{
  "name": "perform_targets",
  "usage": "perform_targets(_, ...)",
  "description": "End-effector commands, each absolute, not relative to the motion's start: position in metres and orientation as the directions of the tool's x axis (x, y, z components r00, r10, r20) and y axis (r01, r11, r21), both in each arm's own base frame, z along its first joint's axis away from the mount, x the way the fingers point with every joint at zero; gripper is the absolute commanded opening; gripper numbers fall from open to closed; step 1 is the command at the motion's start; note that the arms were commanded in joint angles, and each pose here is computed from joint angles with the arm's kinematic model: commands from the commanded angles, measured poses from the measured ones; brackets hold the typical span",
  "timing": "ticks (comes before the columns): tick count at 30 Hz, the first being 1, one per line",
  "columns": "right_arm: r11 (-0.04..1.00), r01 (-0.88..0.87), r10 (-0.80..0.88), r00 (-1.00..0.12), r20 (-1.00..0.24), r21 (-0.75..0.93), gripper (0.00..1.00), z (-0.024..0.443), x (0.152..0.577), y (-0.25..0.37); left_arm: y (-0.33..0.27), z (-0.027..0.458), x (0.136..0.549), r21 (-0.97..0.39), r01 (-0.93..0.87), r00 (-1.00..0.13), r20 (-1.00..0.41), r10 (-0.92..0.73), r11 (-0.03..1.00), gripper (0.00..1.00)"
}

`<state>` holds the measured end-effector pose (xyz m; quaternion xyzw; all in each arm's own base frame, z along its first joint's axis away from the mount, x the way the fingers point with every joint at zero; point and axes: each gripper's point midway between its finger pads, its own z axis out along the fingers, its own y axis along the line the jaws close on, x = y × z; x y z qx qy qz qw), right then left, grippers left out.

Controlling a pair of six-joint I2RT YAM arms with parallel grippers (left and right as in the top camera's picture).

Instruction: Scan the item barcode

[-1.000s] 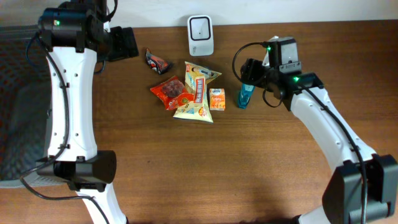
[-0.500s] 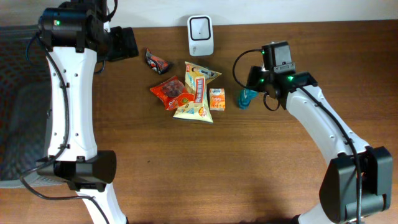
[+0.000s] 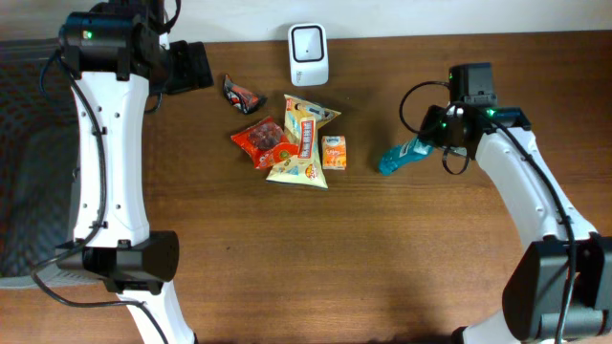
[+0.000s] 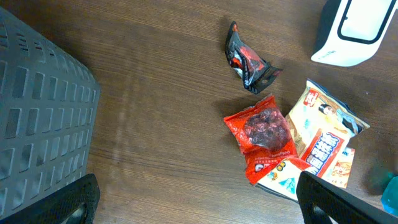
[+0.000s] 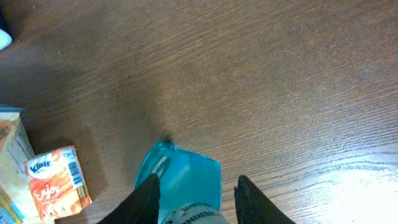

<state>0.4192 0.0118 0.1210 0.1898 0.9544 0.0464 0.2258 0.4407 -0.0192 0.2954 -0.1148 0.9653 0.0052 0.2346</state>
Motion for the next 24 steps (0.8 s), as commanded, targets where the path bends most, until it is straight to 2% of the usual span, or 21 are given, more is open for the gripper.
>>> perform_targets(1,0.928,0.362,0.372,-0.89,-0.264,0.085,0.36,0.063,0.378,0.008,-0.021,0.294,0.44,-0.052,-0.225,-0.865,-0.449,-0.224,0.973,0.99)
perform_targets(2,0.923,0.371,0.385,-0.892,-0.236,0.103,0.45,0.042,0.366,0.012,-0.021,0.294,0.44,-0.052,-0.225,-0.865,-0.449,-0.224,0.973,0.99)
perform_targets(4,0.923,0.369,0.384,-0.894,-0.231,0.109,0.49,0.035,0.363,0.013,-0.021,0.294,0.44,-0.052,-0.225,-0.865,-0.449,-0.224,0.973,0.99)
perform_targets(7,0.923,0.368,0.384,-0.893,-0.235,0.111,0.6,0.033,0.363,0.013,-0.021,0.294,0.44,-0.052,-0.225,-0.865,-0.449,-0.224,0.973,0.99)
perform_targets(9,0.925,0.363,0.38,-0.893,-0.242,0.112,0.63,0.034,0.365,0.013,-0.021,0.294,0.44,-0.052,-0.225,-0.865,-0.449,-0.224,0.973,0.99)
perform_targets(11,0.948,0.292,0.317,-0.91,-0.267,0.13,0.68,0.044,0.375,0.017,-0.021,0.294,0.44,-0.052,-0.225,-0.865,-0.449,-0.224,0.973,0.99)
perform_targets(12,0.966,0.205,0.244,-0.923,-0.296,0.159,0.74,0.058,0.386,0.025,-0.021,0.294,0.44,-0.052,-0.225,-0.865,-0.449,-0.224,0.973,0.99)
perform_targets(15,0.98,0.085,0.144,-0.927,-0.346,0.179,0.77,0.076,0.401,0.034,-0.021,0.294,0.44,-0.052,-0.225,-0.865,-0.449,-0.224,0.973,0.99)
perform_targets(17,0.983,0.069,0.125,-0.929,-0.349,0.17,0.78,0.077,0.401,0.034,-0.021,0.294,0.44,-0.052,-0.225,-0.865,-0.449,-0.224,0.973,0.99)
perform_targets(21,0.97,0.106,0.152,-0.966,-0.208,0.218,0.82,0.07,0.369,0.043,-0.021,0.294,0.44,-0.052,-0.224,-0.865,-0.449,-0.224,0.973,0.99)
perform_targets(24,0.952,0.095,0.149,-0.975,-0.168,0.29,0.83,0.083,0.353,0.056,-0.021,0.294,0.44,-0.052,-0.225,-0.865,-0.449,-0.224,0.973,0.99)
